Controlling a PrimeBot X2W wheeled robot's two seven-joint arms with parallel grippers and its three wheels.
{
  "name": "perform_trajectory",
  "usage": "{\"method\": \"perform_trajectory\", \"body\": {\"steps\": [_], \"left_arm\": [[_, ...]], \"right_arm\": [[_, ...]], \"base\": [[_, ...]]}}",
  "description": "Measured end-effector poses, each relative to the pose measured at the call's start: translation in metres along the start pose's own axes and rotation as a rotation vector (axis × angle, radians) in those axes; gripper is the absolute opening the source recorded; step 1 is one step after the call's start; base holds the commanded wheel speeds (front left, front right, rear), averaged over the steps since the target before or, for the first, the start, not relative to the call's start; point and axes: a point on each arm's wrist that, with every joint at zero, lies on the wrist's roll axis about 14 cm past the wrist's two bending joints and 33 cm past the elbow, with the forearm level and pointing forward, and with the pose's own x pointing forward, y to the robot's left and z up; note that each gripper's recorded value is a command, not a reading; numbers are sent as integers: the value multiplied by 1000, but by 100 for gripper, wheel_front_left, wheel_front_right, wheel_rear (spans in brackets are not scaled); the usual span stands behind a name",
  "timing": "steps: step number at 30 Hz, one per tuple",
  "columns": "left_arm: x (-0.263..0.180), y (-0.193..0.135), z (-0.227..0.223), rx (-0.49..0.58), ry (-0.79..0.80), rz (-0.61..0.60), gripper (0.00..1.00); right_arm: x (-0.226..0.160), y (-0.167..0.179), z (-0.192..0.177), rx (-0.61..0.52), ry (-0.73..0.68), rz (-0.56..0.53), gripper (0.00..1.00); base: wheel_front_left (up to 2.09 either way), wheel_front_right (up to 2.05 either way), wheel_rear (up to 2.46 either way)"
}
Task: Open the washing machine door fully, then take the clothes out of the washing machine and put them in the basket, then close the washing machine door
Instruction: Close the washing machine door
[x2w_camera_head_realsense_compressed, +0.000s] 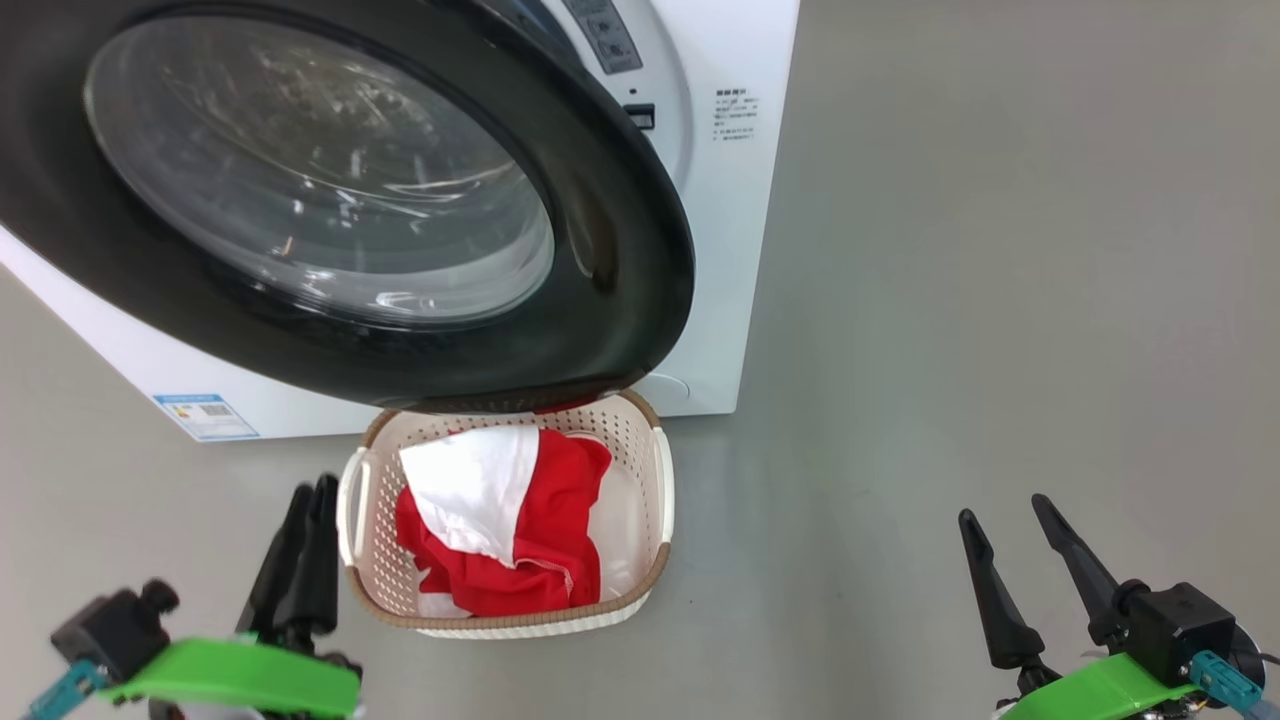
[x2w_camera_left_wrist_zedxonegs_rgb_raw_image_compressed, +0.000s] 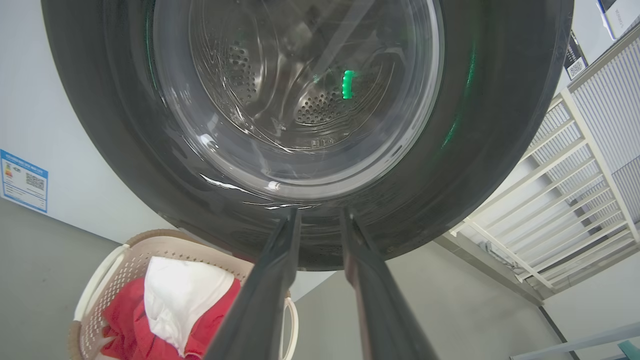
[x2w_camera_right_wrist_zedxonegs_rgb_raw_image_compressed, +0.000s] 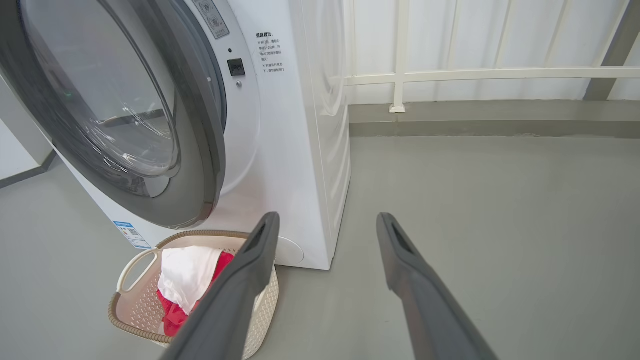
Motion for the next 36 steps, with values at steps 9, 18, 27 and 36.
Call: {"method": "perform_trajectory", "body": {"steps": [9, 18, 27, 36], "left_arm": [[-36, 34, 6, 163, 3, 81, 100], [-49, 39, 14, 301, -23, 101, 100], [-60, 39, 31, 551, -54, 106, 100], [-74, 44, 21, 646, -17, 126, 100]], "right_arm": [[-6, 1, 5, -2, -13, 4, 100], [-16, -11, 4, -1, -12, -37, 100], [-29, -27, 7, -4, -19, -88, 100], [-34, -37, 14, -5, -42, -122, 100]], "base": [[0, 0, 0], [0, 0, 0], [0, 0, 0], [0, 0, 0]]}}
